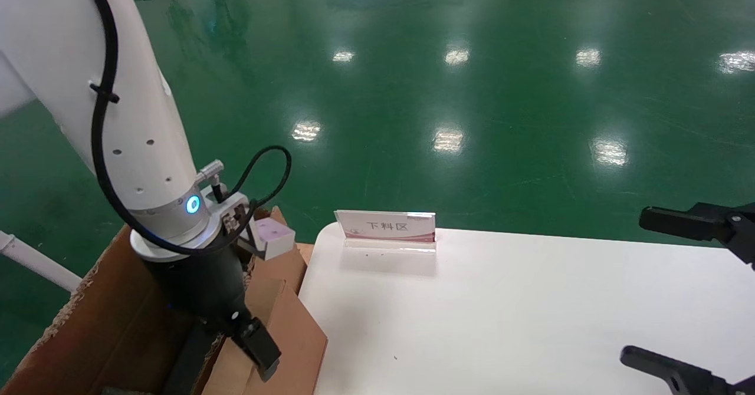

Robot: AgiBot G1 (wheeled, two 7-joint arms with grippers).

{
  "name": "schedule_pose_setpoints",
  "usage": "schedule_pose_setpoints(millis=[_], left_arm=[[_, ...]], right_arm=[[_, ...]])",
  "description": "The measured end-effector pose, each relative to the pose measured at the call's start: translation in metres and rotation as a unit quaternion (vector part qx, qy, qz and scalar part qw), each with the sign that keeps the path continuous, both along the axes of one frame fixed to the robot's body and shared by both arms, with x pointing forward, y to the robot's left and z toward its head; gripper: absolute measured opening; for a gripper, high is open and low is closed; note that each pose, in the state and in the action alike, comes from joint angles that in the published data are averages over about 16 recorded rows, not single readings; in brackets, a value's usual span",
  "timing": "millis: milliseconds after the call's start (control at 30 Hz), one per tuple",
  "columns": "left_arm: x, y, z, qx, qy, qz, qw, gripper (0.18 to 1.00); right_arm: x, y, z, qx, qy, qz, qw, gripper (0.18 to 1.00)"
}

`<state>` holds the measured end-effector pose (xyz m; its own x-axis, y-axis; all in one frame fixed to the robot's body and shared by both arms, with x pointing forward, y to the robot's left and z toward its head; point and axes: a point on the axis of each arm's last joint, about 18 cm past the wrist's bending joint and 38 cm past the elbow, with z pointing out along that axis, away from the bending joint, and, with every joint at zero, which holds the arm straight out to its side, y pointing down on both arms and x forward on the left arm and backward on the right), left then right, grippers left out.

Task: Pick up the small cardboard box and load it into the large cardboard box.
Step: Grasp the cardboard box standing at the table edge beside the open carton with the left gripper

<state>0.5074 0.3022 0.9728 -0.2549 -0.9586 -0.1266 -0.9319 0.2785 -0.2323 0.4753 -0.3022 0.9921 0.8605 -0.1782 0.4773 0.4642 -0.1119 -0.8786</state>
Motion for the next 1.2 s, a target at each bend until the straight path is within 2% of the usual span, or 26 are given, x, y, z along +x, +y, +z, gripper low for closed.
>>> schedule_pose_setpoints(millis=[367, 1100, 1200], left_arm=[[-0.003, 0.006, -0.009, -0.006, 0.019, 0.007, 0.9998, 0.995], [-0.004, 0.008, -0.013, -0.008, 0.025, 0.009, 0.9996, 0.991], [-0.004, 0.008, -0.012, -0.008, 0.025, 0.009, 0.9996, 0.967]], right_arm=[[0.0, 0.0, 0.0, 0.0, 0.0, 0.0, 1.0, 0.995], [0.0, 0.0, 0.0, 0.0, 0.0, 0.0, 1.0, 0.994], [0.0, 0.0, 0.0, 0.0, 0.0, 0.0, 1.0, 0.993]])
